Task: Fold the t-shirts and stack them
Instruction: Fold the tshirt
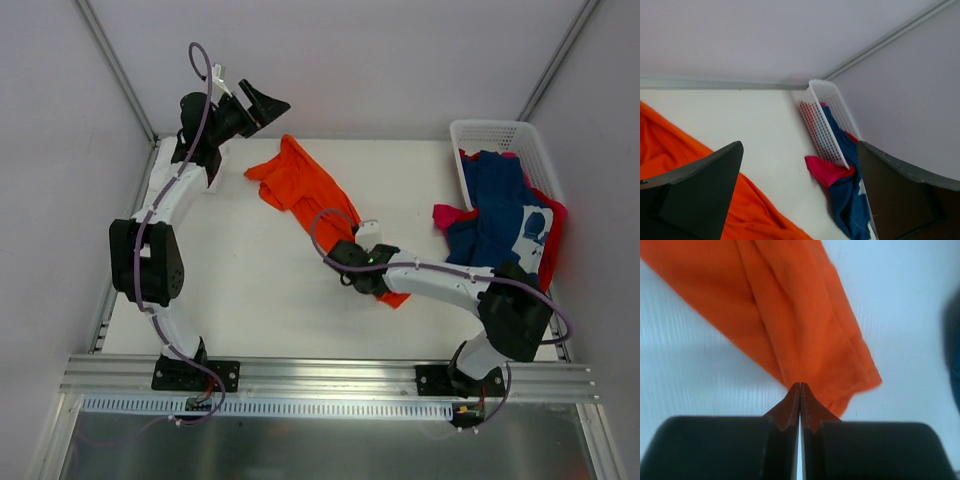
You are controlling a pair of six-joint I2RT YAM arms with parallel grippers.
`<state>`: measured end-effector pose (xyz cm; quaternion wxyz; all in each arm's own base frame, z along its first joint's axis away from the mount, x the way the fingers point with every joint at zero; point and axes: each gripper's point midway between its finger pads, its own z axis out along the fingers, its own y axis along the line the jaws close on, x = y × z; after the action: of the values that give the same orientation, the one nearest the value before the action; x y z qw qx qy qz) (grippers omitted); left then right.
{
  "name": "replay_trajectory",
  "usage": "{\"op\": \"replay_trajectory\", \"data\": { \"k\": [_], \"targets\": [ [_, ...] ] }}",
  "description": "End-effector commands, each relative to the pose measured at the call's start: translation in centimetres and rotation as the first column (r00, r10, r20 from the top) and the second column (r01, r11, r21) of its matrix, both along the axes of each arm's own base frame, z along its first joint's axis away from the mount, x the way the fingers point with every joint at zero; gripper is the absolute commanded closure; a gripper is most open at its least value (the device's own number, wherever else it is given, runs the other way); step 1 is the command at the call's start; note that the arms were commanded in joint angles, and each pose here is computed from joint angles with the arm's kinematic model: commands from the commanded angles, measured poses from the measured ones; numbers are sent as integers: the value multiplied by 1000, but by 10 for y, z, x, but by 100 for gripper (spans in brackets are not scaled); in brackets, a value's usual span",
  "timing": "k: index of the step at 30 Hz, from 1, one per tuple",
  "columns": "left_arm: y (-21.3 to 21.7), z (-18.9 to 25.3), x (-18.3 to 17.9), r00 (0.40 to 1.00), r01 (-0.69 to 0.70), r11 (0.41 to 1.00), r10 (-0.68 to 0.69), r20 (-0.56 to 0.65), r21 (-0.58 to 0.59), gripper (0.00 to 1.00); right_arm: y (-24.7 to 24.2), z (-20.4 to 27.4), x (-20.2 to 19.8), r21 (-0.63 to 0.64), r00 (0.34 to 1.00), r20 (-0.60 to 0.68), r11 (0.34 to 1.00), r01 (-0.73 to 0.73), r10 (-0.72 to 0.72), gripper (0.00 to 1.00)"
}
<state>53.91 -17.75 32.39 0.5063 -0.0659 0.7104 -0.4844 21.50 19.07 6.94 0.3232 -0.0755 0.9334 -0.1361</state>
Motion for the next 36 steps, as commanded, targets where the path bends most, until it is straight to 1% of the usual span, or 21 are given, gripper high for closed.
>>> {"op": "replay_trajectory", "data": {
  "k": [1,2,3,5,6,9,12,14,17,18,19,20,21,22,23,24,26,27,30,31,36],
  "targets": [
    [-2,-72,-21,990,-3,1000,7,-144,31,1,22,6,44,154,997,-25,986,-64,68,99],
    [-3,-84,-27,983,-5,1000,9,-183,18,1,24,5,52,198,997,-37,978,-63,72,100],
    [-5,-117,-41,963,1,1000,1,-269,5,1,22,7,68,247,999,-28,968,-38,47,100],
    [-9,-138,-54,952,3,1000,-4,-306,-1,1,20,7,77,261,997,-45,964,-53,67,100],
    [-10,-164,-68,934,8,1000,-5,-357,7,1,14,7,85,254,997,-45,966,-41,54,100],
    [-15,-197,-94,904,29,1000,-21,-427,12,1,6,4,102,261,997,-65,965,-27,45,100],
    [-18,-215,-121,889,49,999,-35,-457,20,1,-1,-8,112,321,995,-100,947,14,19,100],
    [-19,-219,-138,887,60,998,-38,-461,33,1,-1,-18,113,390,992,-128,920,43,7,100],
    [-20,-215,-158,892,76,996,-45,-450,51,1,-5,-39,103,425,984,-176,900,97,-23,100],
    [-18,-215,-163,892,77,995,-42,-451,58,1,2,-42,104,465,984,-176,879,107,-26,100],
    [-18,-202,-167,904,74,995,-41,-425,61,1,4,-47,101,481,982,-186,869,116,-28,100],
    [-16,-204,-174,903,78,994,-40,-428,72,1,2,-59,90,484,975,-219,864,137,-32,100],
    [-15,-203,-179,903,76,994,-34,-428,83,1,11,-61,89,532,975,-222,834,147,-30,100],
    [-12,-196,-186,913,71,993,-28,-407,91,1,8,-73,76,539,967,-253,824,172,-36,100],
    [-11,-193,-190,916,67,993,-23,-400,97,1,18,-72,78,597,973,-228,786,160,-26,100],
    [-8,-193,-194,917,55,993,-7,-400,108,1,30,-73,71,665,967,-255,721,194,-25,100],
    [-4,-186,-202,927,42,992,5,-374,119,1,49,-80,58,748,971,-240,638,180,8,100],
    [-1,-180,-204,934,24,991,24,-357,128,1,57,-85,51,763,962,-273,610,215,2,100],
    [2,-181,-209,934,12,991,38,-356,135,1,87,-97,31,756,958,-285,623,200,37,100],
    [2,-182,-211,932,13,991,37,-362,134,1,98,-98,26,758,953,-301,614,220,32,100],
    [5,-182,-218,928,8,991,44,-369,137,1,189,-96,-19,777,940,-297,614,137,166,100]
  ]
}}
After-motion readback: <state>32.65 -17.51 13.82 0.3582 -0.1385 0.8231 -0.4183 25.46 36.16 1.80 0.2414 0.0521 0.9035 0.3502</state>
